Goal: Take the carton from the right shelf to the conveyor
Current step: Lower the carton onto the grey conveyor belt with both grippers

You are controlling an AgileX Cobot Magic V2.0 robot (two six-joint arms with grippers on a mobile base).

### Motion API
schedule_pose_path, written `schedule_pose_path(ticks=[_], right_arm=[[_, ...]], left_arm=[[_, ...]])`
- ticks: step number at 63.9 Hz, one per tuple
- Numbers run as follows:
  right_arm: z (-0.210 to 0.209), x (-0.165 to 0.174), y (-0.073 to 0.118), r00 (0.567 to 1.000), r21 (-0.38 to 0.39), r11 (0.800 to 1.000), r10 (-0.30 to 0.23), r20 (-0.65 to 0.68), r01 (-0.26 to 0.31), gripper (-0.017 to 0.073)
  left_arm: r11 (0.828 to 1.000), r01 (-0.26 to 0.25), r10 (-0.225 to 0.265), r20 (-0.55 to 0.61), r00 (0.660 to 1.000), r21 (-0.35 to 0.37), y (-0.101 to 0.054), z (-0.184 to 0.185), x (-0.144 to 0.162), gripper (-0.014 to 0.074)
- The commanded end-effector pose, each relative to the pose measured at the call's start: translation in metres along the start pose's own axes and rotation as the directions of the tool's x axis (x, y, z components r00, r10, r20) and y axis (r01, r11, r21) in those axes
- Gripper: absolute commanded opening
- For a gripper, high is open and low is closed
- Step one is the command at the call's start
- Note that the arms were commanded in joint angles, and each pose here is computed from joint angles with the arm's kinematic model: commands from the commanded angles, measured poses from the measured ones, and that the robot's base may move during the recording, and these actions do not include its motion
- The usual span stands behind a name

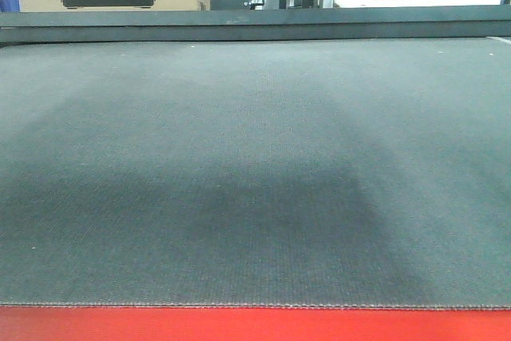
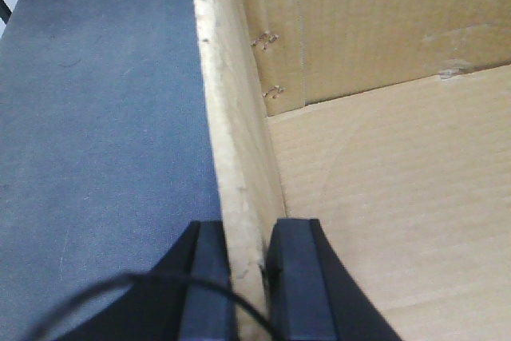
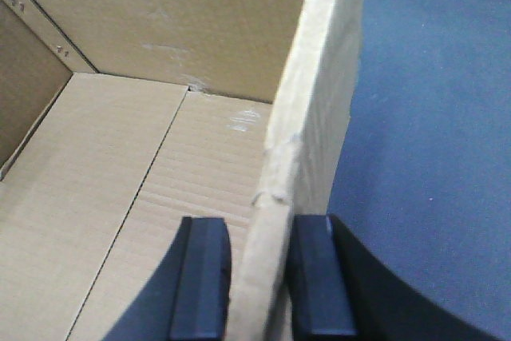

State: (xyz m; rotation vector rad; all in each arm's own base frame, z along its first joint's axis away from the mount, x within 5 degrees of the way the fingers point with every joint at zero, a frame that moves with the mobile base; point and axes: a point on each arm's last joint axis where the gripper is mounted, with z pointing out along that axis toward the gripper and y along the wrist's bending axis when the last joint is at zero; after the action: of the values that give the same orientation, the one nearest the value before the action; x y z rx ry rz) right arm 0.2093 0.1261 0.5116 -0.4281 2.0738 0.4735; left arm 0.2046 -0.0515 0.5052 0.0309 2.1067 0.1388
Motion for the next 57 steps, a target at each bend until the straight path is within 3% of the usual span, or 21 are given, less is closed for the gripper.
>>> schedule_pose_path(ticks=[1,43,50,57], right_arm=[[-0.012,-0.005,0.0,0.998,0.006,1.0,-0.014,0.06,0.013,-0.0061],[-0.012,-0.007,0.0,0.996,0.004,1.0,-0.014,0.084,0.013,-0.0061],[-0.012,-0.006,-0.001,0.997,0.017,1.0,-0.021,0.07,0.019,-0.0061],[-0.009,-0.005,-0.006,0.997,0.073,0.996,-0.052,0.059,0.047,-0.0061]], left_arm=[[0.991,-0.045,0.048,0.026,0.998,-0.126,0.014,-0.003,-0.003,-0.0006],[0.992,-0.044,0.049,0.045,0.998,-0.115,0.013,-0.003,-0.005,-0.0006],[1.0,-0.014,0.014,0.08,0.997,-0.002,0.002,-0.002,-0.008,-0.0006],[0.993,0.009,-0.021,0.095,0.995,0.122,-0.015,0.009,-0.012,-0.0006]])
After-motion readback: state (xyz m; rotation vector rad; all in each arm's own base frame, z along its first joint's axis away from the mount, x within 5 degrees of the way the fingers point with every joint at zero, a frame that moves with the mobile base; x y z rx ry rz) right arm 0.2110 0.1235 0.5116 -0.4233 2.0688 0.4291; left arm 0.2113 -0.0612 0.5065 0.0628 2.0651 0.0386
